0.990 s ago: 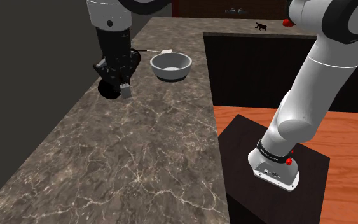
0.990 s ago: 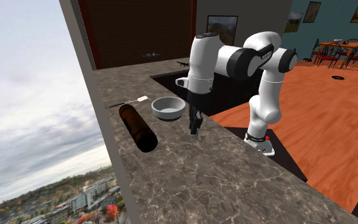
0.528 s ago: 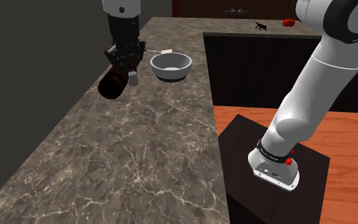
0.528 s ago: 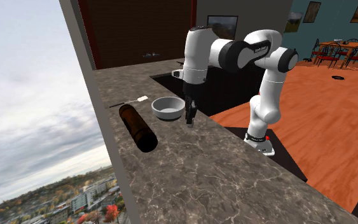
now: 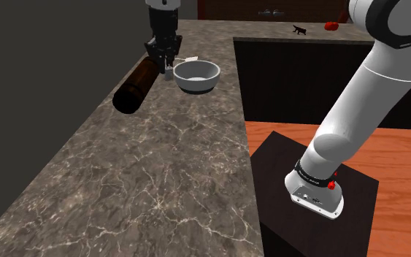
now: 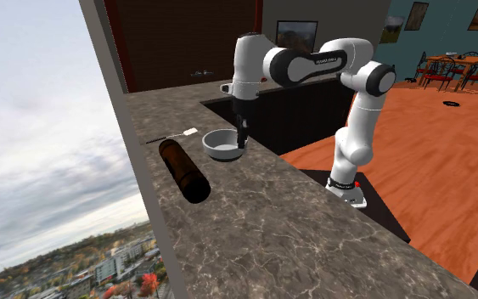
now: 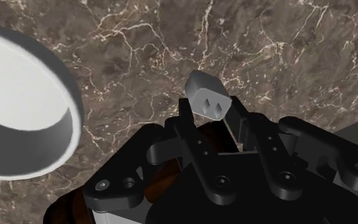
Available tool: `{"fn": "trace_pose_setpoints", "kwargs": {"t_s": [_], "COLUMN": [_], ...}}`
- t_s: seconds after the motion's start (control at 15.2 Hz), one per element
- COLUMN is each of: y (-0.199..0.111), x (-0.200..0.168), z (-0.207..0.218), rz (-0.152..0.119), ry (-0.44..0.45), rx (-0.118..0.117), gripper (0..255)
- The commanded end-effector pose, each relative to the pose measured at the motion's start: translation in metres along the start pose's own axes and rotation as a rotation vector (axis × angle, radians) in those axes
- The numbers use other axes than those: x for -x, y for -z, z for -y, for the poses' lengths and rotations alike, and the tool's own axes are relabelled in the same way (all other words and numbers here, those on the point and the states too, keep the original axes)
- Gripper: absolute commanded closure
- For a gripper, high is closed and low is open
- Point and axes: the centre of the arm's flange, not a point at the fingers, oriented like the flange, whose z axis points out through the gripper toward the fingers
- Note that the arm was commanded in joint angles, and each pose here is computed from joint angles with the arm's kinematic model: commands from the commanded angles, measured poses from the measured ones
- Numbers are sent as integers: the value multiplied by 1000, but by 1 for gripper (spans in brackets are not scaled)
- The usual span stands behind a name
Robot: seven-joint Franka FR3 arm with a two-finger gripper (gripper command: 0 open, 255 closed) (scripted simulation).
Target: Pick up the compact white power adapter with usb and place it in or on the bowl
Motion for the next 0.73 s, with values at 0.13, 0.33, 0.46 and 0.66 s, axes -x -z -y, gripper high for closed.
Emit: {"fn": "trace_pose_setpoints", "kwargs": {"t_s": [0.13, 0.33, 0.46, 0.66], "y": [2, 4, 6, 9], "x": [-13, -23, -29, -39], "z": [-52, -91, -116, -154], "rz": [0, 0, 0, 0], "ry": [1, 1, 1, 1], "rx": [0, 0, 0, 0], "gripper": [255, 255, 255, 255]}}
